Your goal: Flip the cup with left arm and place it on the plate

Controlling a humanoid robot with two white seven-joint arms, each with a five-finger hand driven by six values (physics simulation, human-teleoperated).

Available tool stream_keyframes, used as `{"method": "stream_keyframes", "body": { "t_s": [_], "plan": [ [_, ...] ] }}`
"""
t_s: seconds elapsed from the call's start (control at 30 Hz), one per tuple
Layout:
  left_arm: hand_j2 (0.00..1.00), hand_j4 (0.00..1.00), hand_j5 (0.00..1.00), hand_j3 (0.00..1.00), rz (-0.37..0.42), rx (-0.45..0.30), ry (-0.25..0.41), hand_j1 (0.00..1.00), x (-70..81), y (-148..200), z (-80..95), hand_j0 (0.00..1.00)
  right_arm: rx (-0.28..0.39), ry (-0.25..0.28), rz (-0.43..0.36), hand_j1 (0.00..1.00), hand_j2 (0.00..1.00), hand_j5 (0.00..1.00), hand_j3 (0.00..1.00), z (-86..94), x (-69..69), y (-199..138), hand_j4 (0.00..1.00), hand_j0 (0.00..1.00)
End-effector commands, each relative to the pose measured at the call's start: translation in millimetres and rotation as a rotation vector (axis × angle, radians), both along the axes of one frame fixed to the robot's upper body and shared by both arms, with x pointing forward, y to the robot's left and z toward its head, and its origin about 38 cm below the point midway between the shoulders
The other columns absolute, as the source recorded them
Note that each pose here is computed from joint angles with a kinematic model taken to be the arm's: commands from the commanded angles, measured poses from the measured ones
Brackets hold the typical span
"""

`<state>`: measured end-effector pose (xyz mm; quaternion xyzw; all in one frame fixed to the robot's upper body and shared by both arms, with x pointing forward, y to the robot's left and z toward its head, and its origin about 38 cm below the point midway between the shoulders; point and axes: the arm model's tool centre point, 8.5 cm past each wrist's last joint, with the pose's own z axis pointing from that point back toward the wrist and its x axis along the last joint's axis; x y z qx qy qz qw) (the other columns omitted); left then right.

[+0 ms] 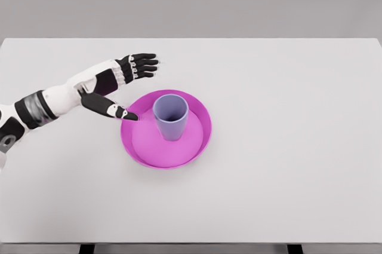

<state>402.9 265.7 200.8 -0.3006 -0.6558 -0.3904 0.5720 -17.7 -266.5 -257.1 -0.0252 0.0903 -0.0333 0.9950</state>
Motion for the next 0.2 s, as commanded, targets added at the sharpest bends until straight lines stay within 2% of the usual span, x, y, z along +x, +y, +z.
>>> {"method": "stream_keyframes", "body": {
  "t_s": [0.0,0.03,0.1,0.17],
  "plan": [
    [1.00,1.00,1.00,1.00,0.008,0.071,-0.026,1.00,-15.1,43,32.1,1.00,-0.001,0.001,0.001,1.00,1.00,1.00,1.00,0.1,-0.4,0,1.00,1.00],
    [1.00,1.00,1.00,1.00,0.027,0.117,-0.048,1.00,-19.5,62,39.9,1.00,0.001,0.001,-0.001,1.00,1.00,1.00,1.00,0.1,-0.4,0,1.00,1.00],
    [1.00,1.00,1.00,1.00,0.052,0.170,-0.050,1.00,-22.9,80,44.2,1.00,0.001,0.001,0.001,1.00,1.00,1.00,1.00,0.1,-0.4,0,1.00,1.00],
    [1.00,1.00,1.00,1.00,0.082,0.198,-0.035,1.00,-23.2,94,42.0,1.00,0.001,-0.001,-0.001,1.00,1.00,1.00,1.00,0.0,0.2,0,1.00,1.00]
  ]
}}
